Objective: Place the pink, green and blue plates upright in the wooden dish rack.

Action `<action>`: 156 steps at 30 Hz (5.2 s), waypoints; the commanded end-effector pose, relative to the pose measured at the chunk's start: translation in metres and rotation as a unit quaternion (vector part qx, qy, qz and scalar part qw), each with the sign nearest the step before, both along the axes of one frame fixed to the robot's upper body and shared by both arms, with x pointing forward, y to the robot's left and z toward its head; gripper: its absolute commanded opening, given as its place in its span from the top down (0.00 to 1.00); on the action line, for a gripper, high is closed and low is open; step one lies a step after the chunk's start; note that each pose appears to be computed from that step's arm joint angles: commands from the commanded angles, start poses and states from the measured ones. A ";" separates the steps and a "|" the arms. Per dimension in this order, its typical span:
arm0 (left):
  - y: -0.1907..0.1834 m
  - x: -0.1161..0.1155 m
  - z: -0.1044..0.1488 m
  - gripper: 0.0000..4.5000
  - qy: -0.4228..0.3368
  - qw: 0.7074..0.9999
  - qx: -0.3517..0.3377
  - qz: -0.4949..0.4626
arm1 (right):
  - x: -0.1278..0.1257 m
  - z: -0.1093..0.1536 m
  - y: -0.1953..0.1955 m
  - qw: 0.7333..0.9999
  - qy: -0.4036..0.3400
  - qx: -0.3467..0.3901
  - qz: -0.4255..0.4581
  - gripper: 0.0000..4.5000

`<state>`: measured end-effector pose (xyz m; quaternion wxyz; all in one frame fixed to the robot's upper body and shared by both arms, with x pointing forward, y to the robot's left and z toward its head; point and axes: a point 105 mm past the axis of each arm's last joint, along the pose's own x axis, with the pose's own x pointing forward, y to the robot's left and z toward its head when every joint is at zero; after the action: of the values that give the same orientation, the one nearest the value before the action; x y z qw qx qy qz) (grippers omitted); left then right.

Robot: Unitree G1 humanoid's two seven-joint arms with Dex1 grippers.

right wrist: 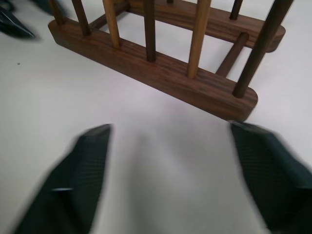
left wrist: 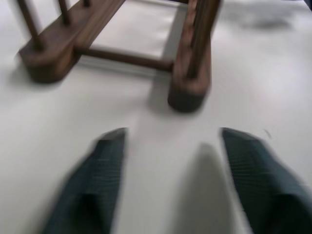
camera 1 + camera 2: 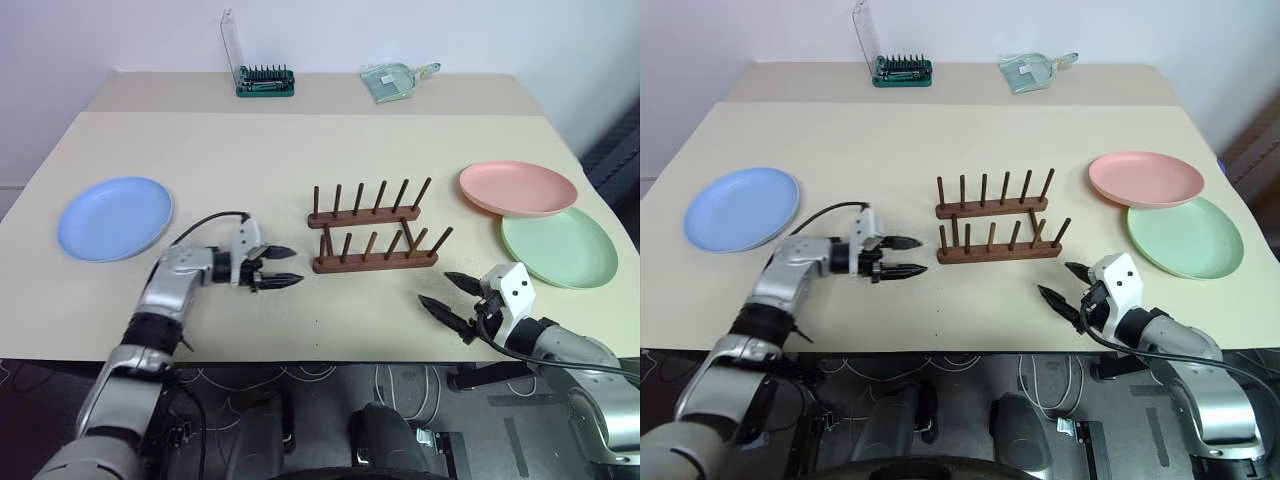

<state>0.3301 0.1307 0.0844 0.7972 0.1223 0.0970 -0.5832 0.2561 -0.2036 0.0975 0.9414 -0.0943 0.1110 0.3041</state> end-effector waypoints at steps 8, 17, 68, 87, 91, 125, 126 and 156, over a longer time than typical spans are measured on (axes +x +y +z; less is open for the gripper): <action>-0.051 -0.035 0.001 0.99 -0.019 0.999 0.013 -0.032 | 0.021 -0.014 0.000 0.998 0.004 -0.064 -0.013 0.99; -0.060 0.006 -0.005 0.99 -0.065 0.993 0.021 0.100 | 0.048 -0.015 0.007 0.995 -0.029 -0.093 -0.036 0.99; -0.075 -0.034 0.035 0.99 -0.026 0.994 -0.102 -0.019 | 0.061 0.085 -0.066 0.960 -0.103 -0.256 -0.046 0.16; -0.081 -0.030 0.028 0.99 -0.038 0.993 -0.109 -0.033 | 0.155 0.050 -0.101 0.934 -0.033 -0.345 -0.090 0.05; -0.078 -0.031 0.026 0.99 -0.039 0.993 -0.110 -0.024 | 0.156 0.048 -0.100 0.932 -0.036 -0.351 -0.083 0.33; -0.081 -0.028 0.061 0.99 -0.072 0.988 -0.135 0.001 | 0.044 0.239 0.009 0.910 -0.273 0.305 0.061 0.99; -0.081 -0.029 0.062 0.99 -0.073 0.988 -0.137 0.001 | 0.042 0.235 0.011 0.905 -0.258 0.332 0.065 0.99; -0.079 -0.033 0.071 0.99 -0.078 0.985 -0.155 -0.002 | 0.063 0.181 0.004 0.865 -0.138 0.483 -0.015 0.99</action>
<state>0.2995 0.0526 0.1394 0.8135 0.0378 -0.0282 -0.5796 0.3217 -0.1955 0.2710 0.8823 0.3337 -0.1571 0.2924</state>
